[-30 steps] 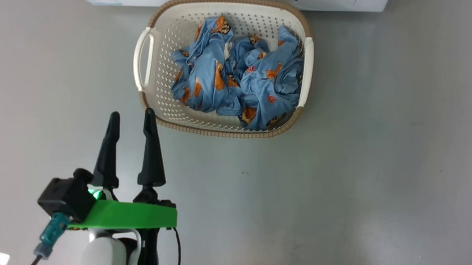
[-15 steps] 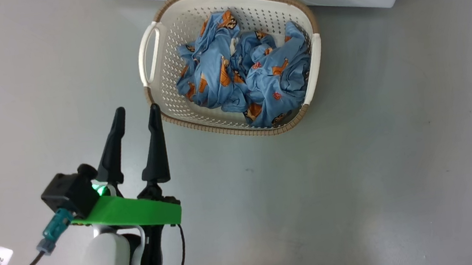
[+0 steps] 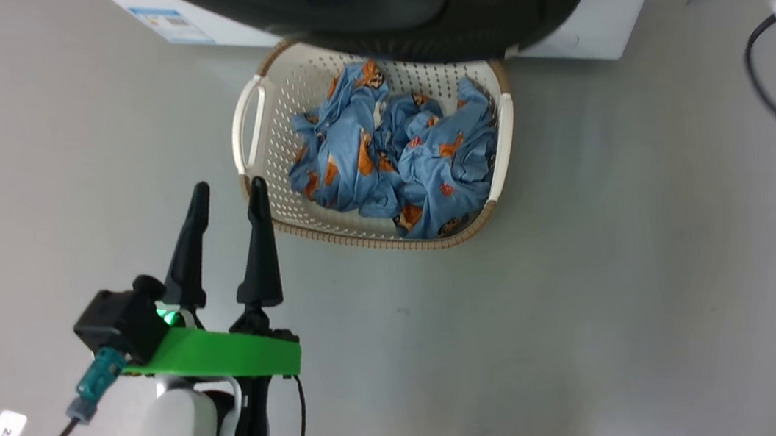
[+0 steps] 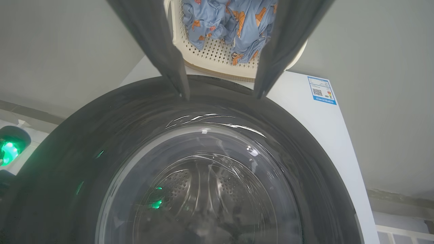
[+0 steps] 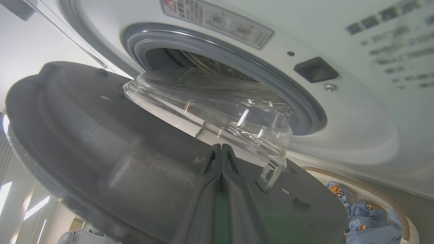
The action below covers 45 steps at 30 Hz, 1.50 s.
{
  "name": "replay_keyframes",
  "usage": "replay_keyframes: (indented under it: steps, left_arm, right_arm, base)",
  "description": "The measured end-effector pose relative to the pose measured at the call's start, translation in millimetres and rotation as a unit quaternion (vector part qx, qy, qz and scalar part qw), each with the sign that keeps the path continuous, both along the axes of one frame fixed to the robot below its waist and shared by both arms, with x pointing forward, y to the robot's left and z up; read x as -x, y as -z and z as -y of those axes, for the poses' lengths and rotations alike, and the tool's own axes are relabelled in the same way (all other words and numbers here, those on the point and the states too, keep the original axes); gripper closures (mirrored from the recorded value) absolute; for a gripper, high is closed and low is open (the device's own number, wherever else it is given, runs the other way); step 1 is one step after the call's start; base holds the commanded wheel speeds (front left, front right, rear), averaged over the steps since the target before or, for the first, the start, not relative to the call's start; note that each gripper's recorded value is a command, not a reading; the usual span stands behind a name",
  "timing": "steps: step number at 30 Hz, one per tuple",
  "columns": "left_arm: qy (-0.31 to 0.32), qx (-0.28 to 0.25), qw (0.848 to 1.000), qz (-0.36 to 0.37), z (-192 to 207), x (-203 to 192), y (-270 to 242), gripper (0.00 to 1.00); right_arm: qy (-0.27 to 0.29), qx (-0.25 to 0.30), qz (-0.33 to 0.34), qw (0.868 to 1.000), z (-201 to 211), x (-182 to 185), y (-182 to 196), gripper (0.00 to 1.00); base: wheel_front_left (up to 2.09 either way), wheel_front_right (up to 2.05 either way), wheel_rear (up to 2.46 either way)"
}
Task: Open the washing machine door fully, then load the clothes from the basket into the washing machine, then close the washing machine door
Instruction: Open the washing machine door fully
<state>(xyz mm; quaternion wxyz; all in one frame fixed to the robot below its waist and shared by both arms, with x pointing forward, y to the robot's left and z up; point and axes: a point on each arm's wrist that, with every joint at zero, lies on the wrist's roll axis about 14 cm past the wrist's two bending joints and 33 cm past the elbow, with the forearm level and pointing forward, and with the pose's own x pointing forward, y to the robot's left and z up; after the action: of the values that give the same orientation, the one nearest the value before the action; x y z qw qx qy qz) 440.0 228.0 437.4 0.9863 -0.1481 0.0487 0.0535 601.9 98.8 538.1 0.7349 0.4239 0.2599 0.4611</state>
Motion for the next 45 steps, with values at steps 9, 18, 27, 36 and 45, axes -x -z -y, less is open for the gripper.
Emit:
replay_keyframes:
  steps: [9,18,27,36,45]
  left_arm:
    - [-0.001,0.000,1.000,0.006,2.2,17.7,-9.1,0.00]
    - [0.001,-0.014,1.000,0.018,-1.0,33.9,-21.2,0.00]
    - [0.001,-0.031,0.999,0.037,-3.7,44.4,-37.9,0.00]
    - [-0.012,-0.030,0.999,0.043,-8.5,62.2,-43.6,0.00]
    - [-0.029,-0.032,0.998,0.045,-16.8,80.2,-47.1,0.00]
  right_arm:
    - [-0.028,0.018,-0.004,0.999,-8.1,33.7,-2.5,1.00]
    - [-0.063,0.024,0.000,0.998,-22.3,65.1,-13.0,1.00]
    - [-0.093,0.026,-0.006,0.995,-33.0,91.7,-18.0,1.00]
    - [-0.142,0.026,-0.020,0.989,-51.0,133.4,-16.5,1.00]
    - [-0.190,0.018,-0.026,0.981,-71.4,172.1,-21.3,1.00]
  base:
    - [0.00,0.00,0.00]
    - [0.00,0.00,0.00]
    - [0.00,0.00,0.00]
    - [0.00,0.00,0.00]
    - [0.00,0.00,0.00]
